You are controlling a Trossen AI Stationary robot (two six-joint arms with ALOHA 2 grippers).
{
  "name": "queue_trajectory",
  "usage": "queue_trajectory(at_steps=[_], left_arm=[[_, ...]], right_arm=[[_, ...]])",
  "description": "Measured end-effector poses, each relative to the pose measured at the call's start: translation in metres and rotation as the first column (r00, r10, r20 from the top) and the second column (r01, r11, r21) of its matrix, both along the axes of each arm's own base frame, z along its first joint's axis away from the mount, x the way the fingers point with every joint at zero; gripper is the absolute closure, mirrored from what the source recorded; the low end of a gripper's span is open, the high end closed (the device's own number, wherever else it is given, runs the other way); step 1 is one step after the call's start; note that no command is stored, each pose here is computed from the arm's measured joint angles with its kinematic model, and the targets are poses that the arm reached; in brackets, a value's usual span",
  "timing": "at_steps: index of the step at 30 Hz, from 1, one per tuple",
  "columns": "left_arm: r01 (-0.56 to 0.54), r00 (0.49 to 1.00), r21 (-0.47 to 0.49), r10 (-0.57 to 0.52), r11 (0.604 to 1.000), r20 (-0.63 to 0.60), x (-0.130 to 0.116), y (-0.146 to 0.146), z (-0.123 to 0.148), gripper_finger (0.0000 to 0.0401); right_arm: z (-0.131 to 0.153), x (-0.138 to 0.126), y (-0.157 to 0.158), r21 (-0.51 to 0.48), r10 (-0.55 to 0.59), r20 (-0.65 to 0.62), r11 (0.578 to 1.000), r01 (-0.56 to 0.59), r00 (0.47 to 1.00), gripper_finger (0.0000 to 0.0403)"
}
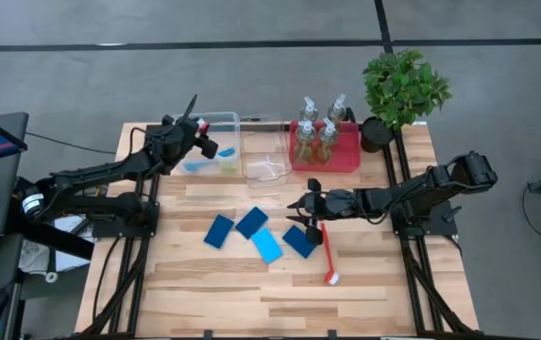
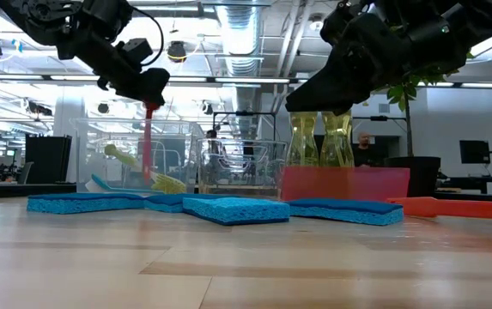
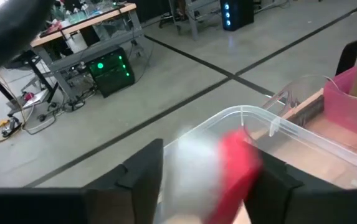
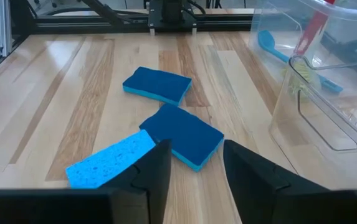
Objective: Pick & Place Kitchen Sink Supplies
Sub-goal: Put the red dish brush into the white bin
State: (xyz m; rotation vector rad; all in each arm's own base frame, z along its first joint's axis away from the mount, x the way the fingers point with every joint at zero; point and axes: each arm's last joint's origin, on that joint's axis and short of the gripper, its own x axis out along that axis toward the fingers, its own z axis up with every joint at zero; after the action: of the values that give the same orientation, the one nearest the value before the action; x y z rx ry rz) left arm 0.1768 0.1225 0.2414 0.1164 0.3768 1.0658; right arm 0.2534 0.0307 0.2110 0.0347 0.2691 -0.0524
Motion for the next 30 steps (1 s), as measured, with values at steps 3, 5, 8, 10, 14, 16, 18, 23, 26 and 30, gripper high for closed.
queue_trajectory(at_steps=[3, 5, 8, 10, 14, 16, 18, 23, 26, 30], left_arm=[[-0.001, 1.0, -0.002, 0.001, 1.0, 0.005, 0.0, 0.0, 0.0, 0.0191], [-0.009, 1.0, -0.009, 0.009, 1.0, 0.02, 0.0, 0.0, 0.0, 0.0179], [-0.03, 0.999, -0.011, 0.03, 0.999, 0.029, -0.001, 0.0, 0.0, 0.0166], [-0.034, 0.999, -0.018, 0.034, 0.999, 0.038, -0.001, 0.0, 0.0, 0.0161], [-0.037, 0.997, -0.035, 0.04, 0.999, 0.069, 0.0, -0.001, 0.0, 0.0158], [-0.027, 0.996, -0.042, 0.031, 0.999, 0.079, 0.001, -0.003, -0.001, 0.0159], [0.009, 0.996, -0.048, -0.005, 0.999, 0.084, 0.004, -0.007, -0.001, 0.016], [0.191, 0.978, -0.075, -0.184, 0.979, 0.1, 0.015, -0.024, -0.001, 0.0158], [0.301, 0.95, -0.089, -0.291, 0.949, 0.11, 0.022, -0.037, -0.001, 0.0159], [0.462, 0.885, -0.111, -0.448, 0.88, 0.131, 0.031, -0.059, -0.002, 0.0159]], right_arm=[[0.0, 0.0, 0.0, 0.0, 0.0, -0.002, 1.0, 0.0, 1.0, 0.0258], [0.0, 0.0, 0.0, -0.001, 0.0, -0.004, 1.0, 0.0, 1.0, 0.0257], [0.0, 0.0, 0.0, 0.0, 0.0, -0.004, 1.0, 0.0, 1.0, 0.0255], [0.0, 0.0, 0.0, 0.0, 0.001, -0.004, 1.0, -0.001, 1.0, 0.0254], [-0.001, 0.0, 0.0, -0.001, 0.003, -0.012, 1.0, -0.003, 1.0, 0.0256], [-0.003, -0.001, 0.0, -0.002, 0.008, -0.035, 1.0, -0.008, 0.999, 0.0259], [-0.007, -0.002, 0.001, 0.009, 0.038, -0.072, 0.999, -0.037, 0.997, 0.0261], [-0.016, -0.006, 0.004, 0.138, 0.118, -0.171, 0.986, -0.095, 0.978, 0.0266], [-0.021, -0.009, 0.005, 0.198, 0.154, -0.23, 0.974, -0.109, 0.961, 0.0266], [-0.027, -0.013, 0.006, 0.278, 0.192, -0.298, 0.955, -0.107, 0.935, 0.0265]])
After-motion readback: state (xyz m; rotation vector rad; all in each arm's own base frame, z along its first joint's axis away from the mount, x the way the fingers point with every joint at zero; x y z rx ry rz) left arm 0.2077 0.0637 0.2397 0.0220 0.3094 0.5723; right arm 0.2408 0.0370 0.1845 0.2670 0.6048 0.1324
